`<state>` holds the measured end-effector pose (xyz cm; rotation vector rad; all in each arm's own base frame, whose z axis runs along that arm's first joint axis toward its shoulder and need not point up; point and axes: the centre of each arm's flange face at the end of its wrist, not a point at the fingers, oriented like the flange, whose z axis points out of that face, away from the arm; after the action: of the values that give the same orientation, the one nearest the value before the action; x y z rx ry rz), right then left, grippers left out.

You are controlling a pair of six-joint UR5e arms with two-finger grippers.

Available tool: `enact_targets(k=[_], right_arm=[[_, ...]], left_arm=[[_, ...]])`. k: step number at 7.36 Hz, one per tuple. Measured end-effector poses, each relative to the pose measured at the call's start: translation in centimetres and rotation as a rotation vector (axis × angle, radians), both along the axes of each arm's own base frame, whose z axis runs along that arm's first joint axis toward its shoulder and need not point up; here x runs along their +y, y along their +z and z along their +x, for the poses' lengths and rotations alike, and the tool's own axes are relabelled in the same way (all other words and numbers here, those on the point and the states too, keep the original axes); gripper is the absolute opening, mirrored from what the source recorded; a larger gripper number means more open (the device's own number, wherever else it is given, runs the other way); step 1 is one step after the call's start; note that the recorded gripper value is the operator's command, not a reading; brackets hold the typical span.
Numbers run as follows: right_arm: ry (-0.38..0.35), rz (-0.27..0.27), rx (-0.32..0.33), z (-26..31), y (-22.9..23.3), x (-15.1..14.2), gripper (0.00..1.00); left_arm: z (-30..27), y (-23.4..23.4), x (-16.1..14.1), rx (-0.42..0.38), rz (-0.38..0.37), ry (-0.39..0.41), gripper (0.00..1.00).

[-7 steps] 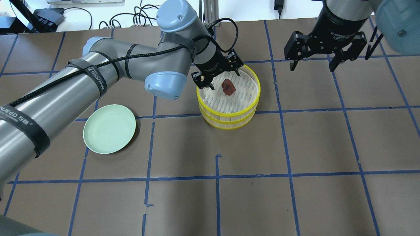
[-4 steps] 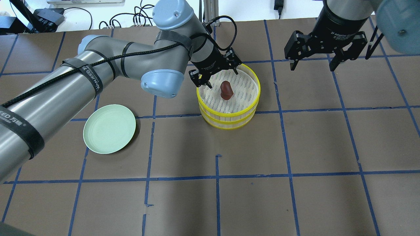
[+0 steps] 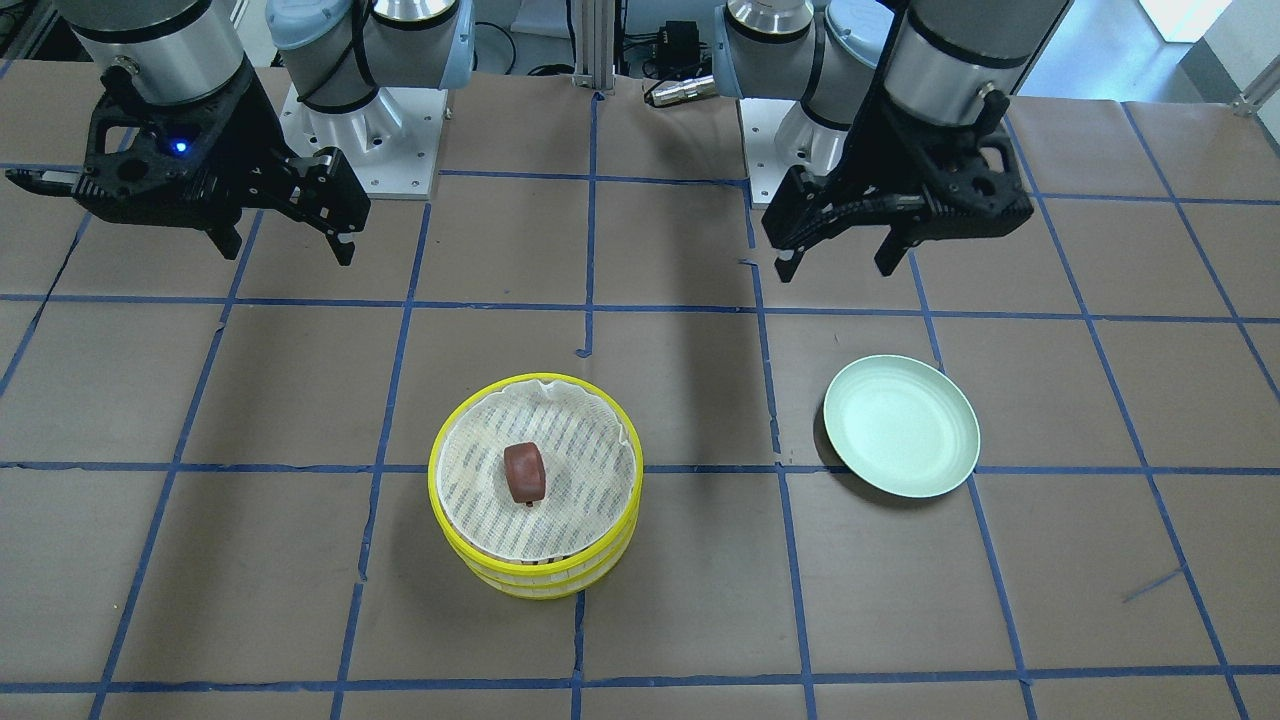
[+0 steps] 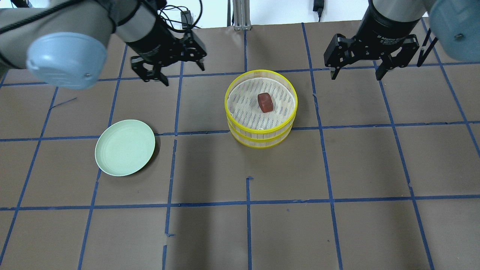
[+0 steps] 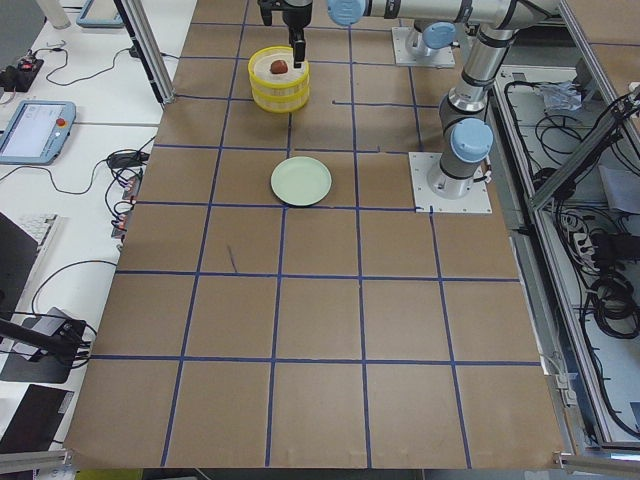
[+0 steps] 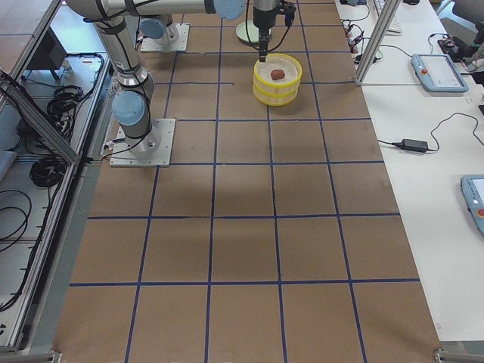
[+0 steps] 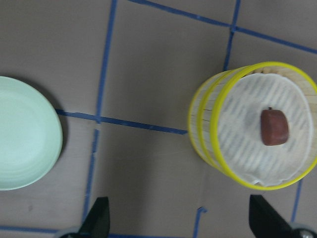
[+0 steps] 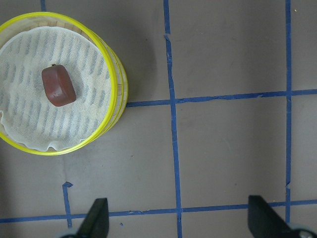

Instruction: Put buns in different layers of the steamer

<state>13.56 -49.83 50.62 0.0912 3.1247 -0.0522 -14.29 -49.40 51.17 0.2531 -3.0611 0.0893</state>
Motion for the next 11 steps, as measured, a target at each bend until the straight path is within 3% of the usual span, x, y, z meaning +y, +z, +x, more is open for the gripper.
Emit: enact_targets(k=[5,8,11], right_arm=[[0.007,-0.003,0.014,0.0,0.1,-1.0,1.00],[0.018,0.026,0.014,0.6,-0.3,-0.7,1.00],[0.016,0.026,0.013,0.7,-0.2,-0.5,1.00]], left_arm=[[1.9,-1.0,0.4,-0.045,0.103,-0.097,1.00],[-0.8,-1.4,-2.7,-0.050,0.113,-0.186,1.00],[-3.2,-1.1,-2.2,-0.037,0.105,-0.218,1.00]])
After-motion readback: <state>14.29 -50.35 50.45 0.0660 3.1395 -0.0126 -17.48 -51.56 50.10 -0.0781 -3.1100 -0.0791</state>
